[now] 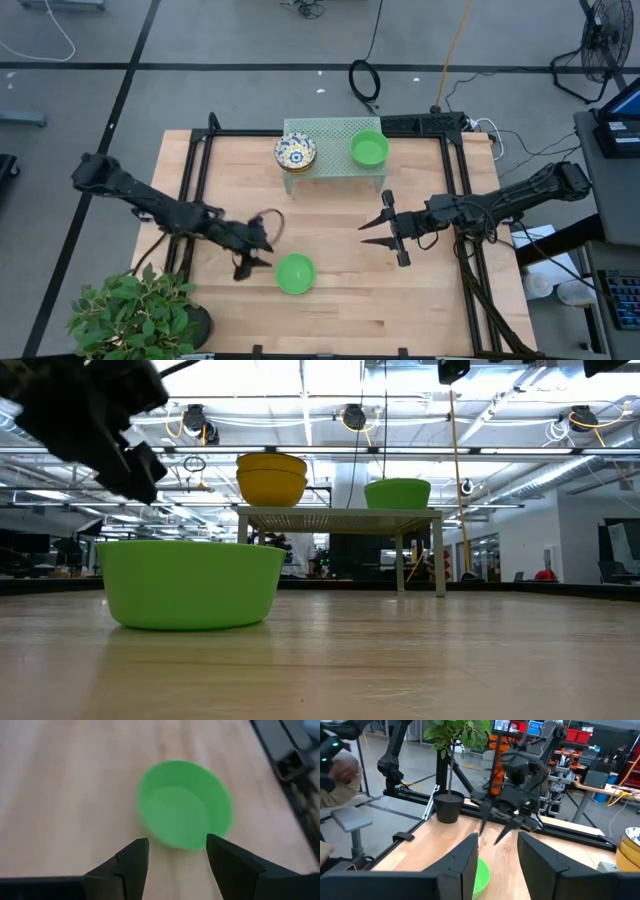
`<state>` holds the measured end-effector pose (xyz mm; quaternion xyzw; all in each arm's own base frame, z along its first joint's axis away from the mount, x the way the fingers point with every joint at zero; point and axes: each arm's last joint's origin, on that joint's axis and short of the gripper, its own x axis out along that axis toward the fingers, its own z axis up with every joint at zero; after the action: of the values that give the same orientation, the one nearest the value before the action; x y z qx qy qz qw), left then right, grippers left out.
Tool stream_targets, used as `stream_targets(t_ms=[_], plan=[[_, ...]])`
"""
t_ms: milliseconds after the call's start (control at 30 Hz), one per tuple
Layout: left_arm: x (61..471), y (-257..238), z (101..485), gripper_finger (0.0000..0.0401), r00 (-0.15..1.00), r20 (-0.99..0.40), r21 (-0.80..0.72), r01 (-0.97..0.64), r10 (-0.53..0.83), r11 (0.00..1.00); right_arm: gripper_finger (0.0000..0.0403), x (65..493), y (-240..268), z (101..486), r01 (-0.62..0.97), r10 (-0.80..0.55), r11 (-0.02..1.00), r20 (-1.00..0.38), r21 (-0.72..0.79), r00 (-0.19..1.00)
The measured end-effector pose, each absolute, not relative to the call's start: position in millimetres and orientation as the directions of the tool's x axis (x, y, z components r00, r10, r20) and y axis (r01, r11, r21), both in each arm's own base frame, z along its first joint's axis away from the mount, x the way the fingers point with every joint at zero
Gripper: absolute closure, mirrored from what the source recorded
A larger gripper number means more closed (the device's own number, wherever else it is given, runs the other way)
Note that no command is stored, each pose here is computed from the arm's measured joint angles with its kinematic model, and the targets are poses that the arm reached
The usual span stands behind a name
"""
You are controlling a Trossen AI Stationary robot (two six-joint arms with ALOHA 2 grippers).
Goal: Pick & Place Mini bowls
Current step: Stack the green bowl on top of the green bowl on the shelf
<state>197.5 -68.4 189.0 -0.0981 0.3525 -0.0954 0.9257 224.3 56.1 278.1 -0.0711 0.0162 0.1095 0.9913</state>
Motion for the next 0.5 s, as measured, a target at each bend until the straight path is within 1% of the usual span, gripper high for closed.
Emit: stream_targets(t_ms=[100,167,333,500], plan=[[220,-83,194,0.0199,0.681,-0.672,-0.249,0.163,-0.292,0.955,0.0277,224,56,278,-0.222,0.218,0.967,-0.048,-0.122,0.975],[232,-88,193,0.0199,0.645,-0.715,-0.222,0.158,-0.271,0.962,0.0277,224,56,278,-0.222,0.218,0.968,-0.047,-0.118,0.975],[253,-86,175,0.0199,0.555,-0.81,-0.172,0.084,-0.19,0.981,0.0277,223,56,274,-0.222,0.218,0.968,-0.042,-0.118,0.975],[262,-76,155,0.0199,0.487,-0.853,-0.216,0.001,-0.189,0.976,0.0277,223,56,273,-0.221,0.218,0.968,-0.034,-0.119,0.975]])
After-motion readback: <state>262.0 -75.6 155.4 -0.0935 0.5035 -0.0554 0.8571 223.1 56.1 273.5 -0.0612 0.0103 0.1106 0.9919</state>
